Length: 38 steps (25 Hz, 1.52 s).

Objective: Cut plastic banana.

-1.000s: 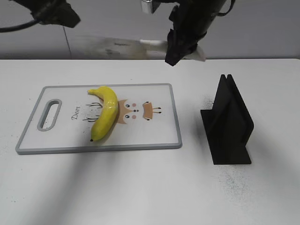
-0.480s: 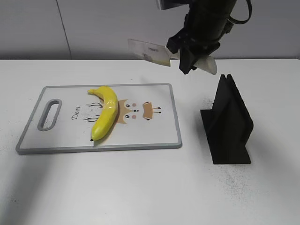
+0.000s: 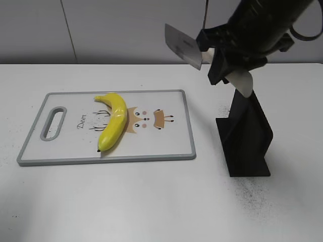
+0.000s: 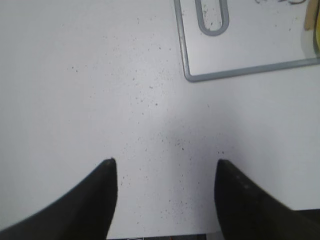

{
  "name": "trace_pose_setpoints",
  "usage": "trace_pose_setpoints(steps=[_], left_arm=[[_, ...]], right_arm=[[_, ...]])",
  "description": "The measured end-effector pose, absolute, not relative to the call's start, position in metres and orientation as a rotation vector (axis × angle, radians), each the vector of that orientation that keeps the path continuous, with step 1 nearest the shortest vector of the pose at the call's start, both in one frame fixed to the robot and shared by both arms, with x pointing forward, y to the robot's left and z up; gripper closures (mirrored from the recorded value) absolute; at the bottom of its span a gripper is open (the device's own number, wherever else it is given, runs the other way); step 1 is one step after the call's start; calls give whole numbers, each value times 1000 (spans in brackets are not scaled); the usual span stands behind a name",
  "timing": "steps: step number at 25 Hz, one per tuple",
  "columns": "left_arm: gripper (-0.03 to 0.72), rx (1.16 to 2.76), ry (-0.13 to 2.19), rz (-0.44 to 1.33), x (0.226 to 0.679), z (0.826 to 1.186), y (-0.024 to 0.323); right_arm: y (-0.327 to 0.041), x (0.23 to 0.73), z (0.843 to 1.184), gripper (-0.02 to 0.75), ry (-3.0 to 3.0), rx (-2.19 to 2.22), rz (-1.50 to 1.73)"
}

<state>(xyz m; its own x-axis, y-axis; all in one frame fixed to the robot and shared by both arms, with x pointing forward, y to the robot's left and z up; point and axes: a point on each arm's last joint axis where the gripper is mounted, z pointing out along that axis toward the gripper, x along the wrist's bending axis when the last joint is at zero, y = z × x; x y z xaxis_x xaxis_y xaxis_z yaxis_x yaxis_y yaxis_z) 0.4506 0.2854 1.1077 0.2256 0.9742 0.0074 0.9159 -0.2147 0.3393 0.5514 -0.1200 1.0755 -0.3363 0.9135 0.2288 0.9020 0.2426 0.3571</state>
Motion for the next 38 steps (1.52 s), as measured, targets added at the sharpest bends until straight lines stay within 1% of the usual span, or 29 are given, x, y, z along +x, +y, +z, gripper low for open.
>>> trace_pose_setpoints(steps=[3, 9, 12, 14, 18, 22, 25, 30, 38], left_arm=[[113, 2219, 1763, 350, 412, 1104, 288], [122, 2132, 1690, 487, 345, 1094, 291], [125, 2088, 1652, 551, 319, 1085, 293], [125, 2050, 1620, 606, 301, 1079, 294], [125, 1985, 1564, 690, 273, 1065, 295], [125, 1915, 1509, 771, 250, 1057, 296], [125, 1833, 1538, 808, 237, 1050, 299], [126, 1713, 1548, 928, 229, 1043, 306], [126, 1686, 1526, 973, 235, 1041, 307]], right_arm=[[-136, 527, 1076, 577, 2338, 1845, 755], [-172, 492, 1087, 577, 2063, 1936, 735], [-181, 478, 1090, 577, 2012, 1957, 733], [-185, 471, 1089, 577, 2005, 1976, 721], [-190, 462, 1073, 577, 2004, 2028, 659], [-193, 456, 1057, 577, 2017, 2051, 609], [-194, 454, 1050, 577, 2022, 2060, 595], [-194, 454, 1045, 577, 2022, 2066, 601], [-187, 465, 1029, 577, 2038, 2078, 572]])
